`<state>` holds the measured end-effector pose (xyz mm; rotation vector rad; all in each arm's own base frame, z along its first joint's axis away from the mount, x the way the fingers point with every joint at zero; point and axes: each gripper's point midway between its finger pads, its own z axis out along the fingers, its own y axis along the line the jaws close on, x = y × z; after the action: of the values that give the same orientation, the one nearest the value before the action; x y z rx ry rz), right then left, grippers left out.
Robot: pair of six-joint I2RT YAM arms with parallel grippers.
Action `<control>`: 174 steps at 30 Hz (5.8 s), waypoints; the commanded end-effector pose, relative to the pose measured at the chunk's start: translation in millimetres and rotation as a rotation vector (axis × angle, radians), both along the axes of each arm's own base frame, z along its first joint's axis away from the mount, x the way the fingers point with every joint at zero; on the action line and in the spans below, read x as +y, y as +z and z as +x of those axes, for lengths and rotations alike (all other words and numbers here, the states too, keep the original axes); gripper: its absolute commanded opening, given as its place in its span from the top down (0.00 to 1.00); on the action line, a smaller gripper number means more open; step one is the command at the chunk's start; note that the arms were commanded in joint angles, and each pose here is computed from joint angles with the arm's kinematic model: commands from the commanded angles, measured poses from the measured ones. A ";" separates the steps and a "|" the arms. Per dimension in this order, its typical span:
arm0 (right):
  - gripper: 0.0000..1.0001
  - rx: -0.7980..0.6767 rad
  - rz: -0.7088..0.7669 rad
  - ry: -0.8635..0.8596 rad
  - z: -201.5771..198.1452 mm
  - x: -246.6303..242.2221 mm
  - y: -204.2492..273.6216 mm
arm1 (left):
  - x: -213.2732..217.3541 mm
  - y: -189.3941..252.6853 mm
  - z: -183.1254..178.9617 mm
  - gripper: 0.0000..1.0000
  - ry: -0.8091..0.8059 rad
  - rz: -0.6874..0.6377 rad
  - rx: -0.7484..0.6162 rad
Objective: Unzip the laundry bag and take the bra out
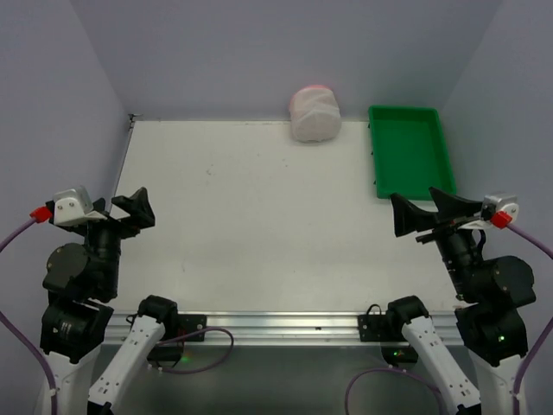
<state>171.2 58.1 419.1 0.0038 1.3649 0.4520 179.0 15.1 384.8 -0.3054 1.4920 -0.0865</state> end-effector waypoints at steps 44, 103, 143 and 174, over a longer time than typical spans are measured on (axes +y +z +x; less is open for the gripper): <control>0.05 0.602 0.638 -0.174 489.1 136.4 -233.8 | -15.1 -164.2 118.2 0.00 0.066 0.087 0.301; 0.01 0.477 0.302 -0.119 512.7 71.6 -230.0 | -18.0 -189.9 123.4 0.00 0.030 0.109 0.395; 0.01 0.512 0.233 0.470 502.2 93.5 -235.0 | -21.6 -184.0 124.5 0.00 -0.008 0.115 0.366; 0.45 0.527 0.017 0.307 391.7 217.5 -236.8 | -19.9 -162.0 112.2 0.00 -0.006 0.089 0.279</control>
<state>562.8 273.0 140.5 -0.0590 1.9970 0.8338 289.3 -7.5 215.6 -0.2554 1.8012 0.0129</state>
